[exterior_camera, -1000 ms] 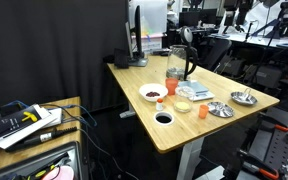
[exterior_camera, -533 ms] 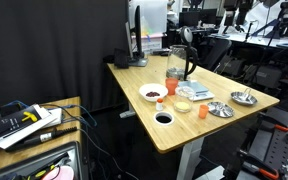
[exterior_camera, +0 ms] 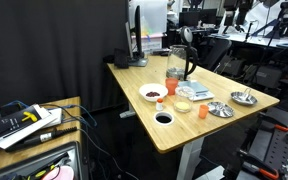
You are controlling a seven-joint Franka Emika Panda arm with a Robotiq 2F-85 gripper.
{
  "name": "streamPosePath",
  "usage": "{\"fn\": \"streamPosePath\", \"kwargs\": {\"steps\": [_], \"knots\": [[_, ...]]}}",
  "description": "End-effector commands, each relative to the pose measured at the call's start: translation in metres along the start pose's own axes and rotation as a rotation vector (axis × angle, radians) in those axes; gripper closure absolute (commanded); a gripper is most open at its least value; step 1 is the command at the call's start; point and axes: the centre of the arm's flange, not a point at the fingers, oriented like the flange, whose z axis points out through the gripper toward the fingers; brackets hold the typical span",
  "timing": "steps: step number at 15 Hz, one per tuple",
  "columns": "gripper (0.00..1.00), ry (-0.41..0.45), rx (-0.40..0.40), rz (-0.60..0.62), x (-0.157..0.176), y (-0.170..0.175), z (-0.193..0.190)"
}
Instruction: Place the silver pan on top of the scale
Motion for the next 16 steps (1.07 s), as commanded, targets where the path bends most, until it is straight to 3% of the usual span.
{"fn": "streamPosePath", "kwargs": {"steps": [1, 6, 10, 14, 15, 16], "knots": [[0.0, 0.013, 0.004, 0.033, 0.006, 0.001, 0.003], [0.0, 0.026, -0.011, 0.165, 0.019, 0.019, 0.014], [0.0, 0.029, -0.03, 0.412, 0.021, 0.057, 0.03], [0.0, -0.064, -0.074, 0.65, -0.001, 0.096, 0.054], [0.0, -0.045, -0.047, 0.568, 0.006, 0.092, 0.05], [0.0, -0.056, -0.054, 0.606, 0.002, 0.098, 0.055]]}}
